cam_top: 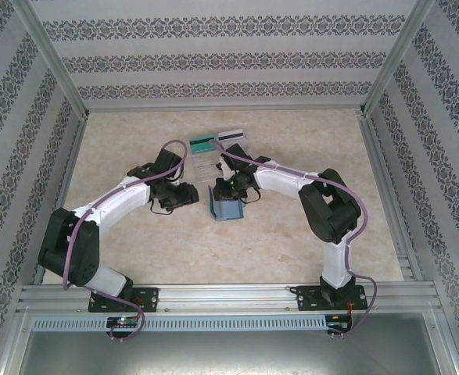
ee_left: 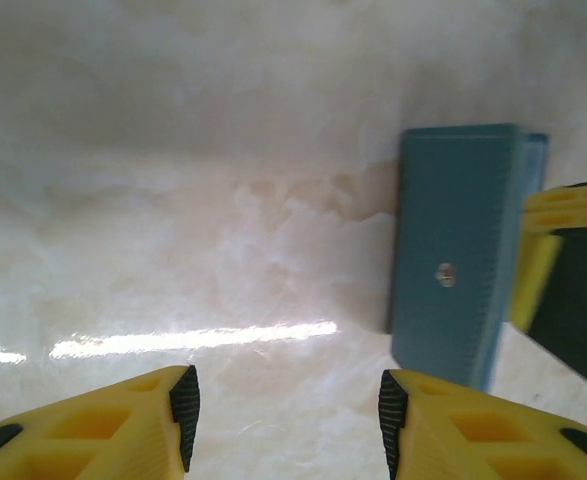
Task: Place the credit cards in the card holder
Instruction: Open the card holder at the center of the table, then pick up the card holder from the center of the table.
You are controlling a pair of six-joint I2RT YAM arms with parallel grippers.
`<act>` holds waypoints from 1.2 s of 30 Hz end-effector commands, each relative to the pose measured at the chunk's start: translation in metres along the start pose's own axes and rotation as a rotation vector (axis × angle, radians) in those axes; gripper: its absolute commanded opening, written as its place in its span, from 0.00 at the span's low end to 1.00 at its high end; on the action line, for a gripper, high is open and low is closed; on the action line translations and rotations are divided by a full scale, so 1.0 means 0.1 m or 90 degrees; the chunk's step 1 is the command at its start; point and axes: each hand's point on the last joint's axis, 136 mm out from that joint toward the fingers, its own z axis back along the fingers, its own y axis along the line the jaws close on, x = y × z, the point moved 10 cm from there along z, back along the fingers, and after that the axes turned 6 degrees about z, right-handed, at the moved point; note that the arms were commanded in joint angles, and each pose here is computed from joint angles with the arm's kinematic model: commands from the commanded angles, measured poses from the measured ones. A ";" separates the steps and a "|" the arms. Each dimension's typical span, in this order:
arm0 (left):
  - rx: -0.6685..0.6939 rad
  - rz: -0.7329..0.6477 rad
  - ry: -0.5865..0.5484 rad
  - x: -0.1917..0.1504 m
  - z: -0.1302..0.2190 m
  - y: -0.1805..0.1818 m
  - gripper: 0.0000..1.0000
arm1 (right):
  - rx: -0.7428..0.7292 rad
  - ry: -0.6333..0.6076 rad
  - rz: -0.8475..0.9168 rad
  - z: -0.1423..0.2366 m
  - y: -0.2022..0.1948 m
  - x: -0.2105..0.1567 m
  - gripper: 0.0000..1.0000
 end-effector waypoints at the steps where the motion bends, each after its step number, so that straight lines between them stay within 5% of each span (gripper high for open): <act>1: -0.047 0.031 -0.013 0.04 -0.01 0.03 0.52 | -0.003 0.008 0.011 -0.02 0.10 0.00 0.15; 14: -0.184 0.097 0.015 0.01 -0.27 0.12 0.55 | -0.012 0.036 0.031 -0.28 0.28 0.01 0.15; 19: -0.175 0.114 0.037 -0.02 -0.42 0.18 0.51 | 0.006 0.042 0.012 -0.35 0.24 -0.01 0.15; 27: -0.211 0.145 0.047 0.04 -0.64 0.19 0.34 | 0.029 0.033 -0.001 -0.34 0.24 -0.01 0.15; 33: -0.207 0.129 0.044 0.10 -0.61 0.14 0.00 | 0.059 0.020 -0.027 -0.24 0.16 0.01 0.15; 36: -0.186 0.100 0.041 0.13 -0.53 0.10 0.00 | 0.074 -0.005 -0.043 -0.06 0.06 0.06 0.15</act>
